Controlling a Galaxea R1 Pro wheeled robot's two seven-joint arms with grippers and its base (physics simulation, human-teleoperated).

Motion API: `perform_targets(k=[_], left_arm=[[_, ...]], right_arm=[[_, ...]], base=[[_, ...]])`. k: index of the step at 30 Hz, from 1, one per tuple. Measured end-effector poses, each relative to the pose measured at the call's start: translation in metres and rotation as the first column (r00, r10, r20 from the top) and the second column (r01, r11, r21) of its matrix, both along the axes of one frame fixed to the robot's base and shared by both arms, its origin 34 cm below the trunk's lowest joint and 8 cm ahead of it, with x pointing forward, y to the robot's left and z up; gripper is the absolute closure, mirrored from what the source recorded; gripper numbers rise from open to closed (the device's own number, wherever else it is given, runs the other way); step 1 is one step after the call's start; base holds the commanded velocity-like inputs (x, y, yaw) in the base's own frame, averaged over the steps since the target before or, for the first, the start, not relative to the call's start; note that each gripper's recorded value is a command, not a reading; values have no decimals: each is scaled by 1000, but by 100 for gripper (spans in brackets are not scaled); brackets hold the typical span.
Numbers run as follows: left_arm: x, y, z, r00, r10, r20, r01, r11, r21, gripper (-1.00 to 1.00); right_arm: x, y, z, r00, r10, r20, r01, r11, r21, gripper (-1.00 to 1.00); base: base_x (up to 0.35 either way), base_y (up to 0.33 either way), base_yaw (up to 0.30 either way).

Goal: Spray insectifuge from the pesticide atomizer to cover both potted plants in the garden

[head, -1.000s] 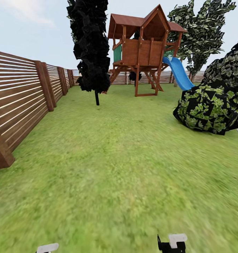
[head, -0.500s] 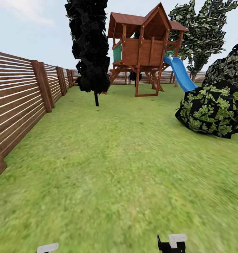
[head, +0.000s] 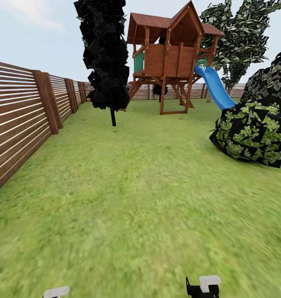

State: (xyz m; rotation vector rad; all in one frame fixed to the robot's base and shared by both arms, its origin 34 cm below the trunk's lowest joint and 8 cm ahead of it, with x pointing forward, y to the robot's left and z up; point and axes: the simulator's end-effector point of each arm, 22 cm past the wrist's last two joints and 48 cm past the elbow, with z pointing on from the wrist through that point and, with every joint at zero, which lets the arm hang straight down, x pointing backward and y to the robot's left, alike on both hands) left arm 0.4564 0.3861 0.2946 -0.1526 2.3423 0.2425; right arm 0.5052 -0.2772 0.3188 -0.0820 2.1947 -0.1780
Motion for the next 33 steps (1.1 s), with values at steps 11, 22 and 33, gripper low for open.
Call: perform_targets(k=[11,22,33], left_arm=[[0,1,0,1000,1,0,-1,1000,1,100],[0,-1,0,1000,0,-1,0,1000,-1,100],[0,-1,0,1000,-1,-1,1,1000,-1,100]], right_arm=[[0,0,0,1000,0,0,0,1000,0,-100],[0,0,0,1000,0,1,0,1000,0,-100],[0,0,0,1000,0,1,0,1000,0,-100]], base=[[337,0,0],[337,-26,0],[333,-161,0]])
